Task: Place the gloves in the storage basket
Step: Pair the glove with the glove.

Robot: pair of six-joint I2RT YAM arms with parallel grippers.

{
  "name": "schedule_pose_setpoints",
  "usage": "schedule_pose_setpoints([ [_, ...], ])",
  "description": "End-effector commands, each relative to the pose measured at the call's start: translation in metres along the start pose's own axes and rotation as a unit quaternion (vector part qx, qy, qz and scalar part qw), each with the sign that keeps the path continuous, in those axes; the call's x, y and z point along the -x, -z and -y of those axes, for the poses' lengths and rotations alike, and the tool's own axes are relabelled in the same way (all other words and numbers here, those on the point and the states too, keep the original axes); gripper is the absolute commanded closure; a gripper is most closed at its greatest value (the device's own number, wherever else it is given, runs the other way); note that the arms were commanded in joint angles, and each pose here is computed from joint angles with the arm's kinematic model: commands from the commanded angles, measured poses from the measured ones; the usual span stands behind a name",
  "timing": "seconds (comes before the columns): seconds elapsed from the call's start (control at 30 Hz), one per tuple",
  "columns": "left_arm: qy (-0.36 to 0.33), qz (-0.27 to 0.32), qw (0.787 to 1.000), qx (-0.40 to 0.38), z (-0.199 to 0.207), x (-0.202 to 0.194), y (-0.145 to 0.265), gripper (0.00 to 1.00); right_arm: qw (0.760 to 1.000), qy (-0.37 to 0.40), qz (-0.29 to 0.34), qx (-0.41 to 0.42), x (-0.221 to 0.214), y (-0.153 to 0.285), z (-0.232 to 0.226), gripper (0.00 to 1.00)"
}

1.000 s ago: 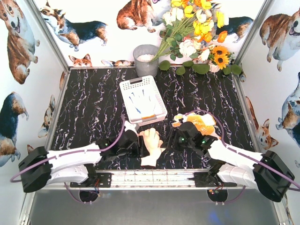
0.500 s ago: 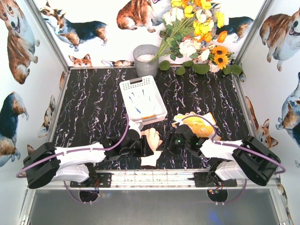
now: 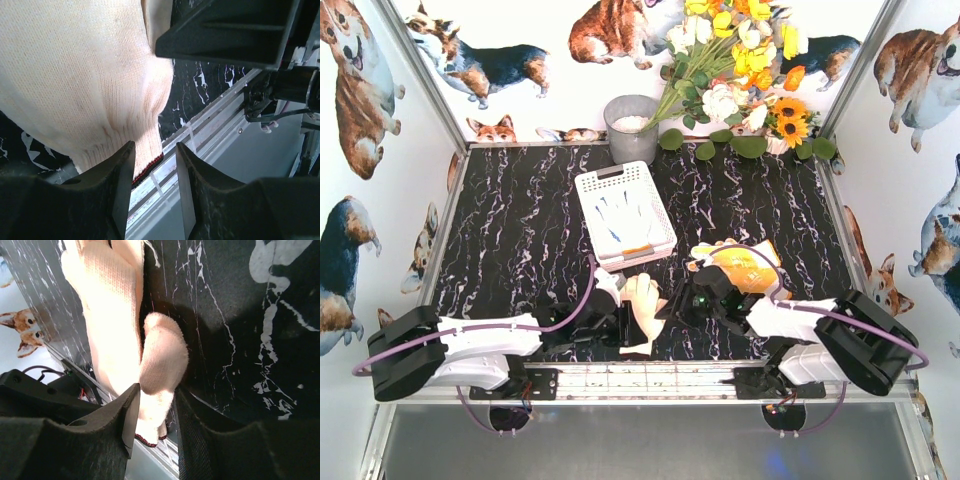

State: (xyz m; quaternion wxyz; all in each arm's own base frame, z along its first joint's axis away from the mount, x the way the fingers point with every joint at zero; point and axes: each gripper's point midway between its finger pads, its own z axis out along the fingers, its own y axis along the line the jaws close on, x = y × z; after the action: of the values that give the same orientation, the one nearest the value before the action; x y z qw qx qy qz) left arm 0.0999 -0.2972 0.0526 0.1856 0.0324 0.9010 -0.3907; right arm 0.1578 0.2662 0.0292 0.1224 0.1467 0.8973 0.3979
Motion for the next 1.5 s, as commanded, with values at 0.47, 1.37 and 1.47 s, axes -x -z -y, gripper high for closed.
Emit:
schedule_pose_setpoints([
  [0.47,0.009,-0.02,1.0,0.018,-0.018,-0.024,-0.004,0.7,0.997,0.062,0.048,0.008,0.025,-0.002,-0.021,0.8],
  [1.37,0.008,-0.036,0.999,0.029,-0.02,-0.036,-0.007,0.72,0.994,0.106,0.002,0.021,0.02,-0.021,-0.037,1.0],
  [1.47,0.007,-0.04,0.999,0.028,-0.02,-0.037,-0.008,0.72,0.994,0.108,-0.001,0.013,0.021,-0.026,-0.034,1.0],
])
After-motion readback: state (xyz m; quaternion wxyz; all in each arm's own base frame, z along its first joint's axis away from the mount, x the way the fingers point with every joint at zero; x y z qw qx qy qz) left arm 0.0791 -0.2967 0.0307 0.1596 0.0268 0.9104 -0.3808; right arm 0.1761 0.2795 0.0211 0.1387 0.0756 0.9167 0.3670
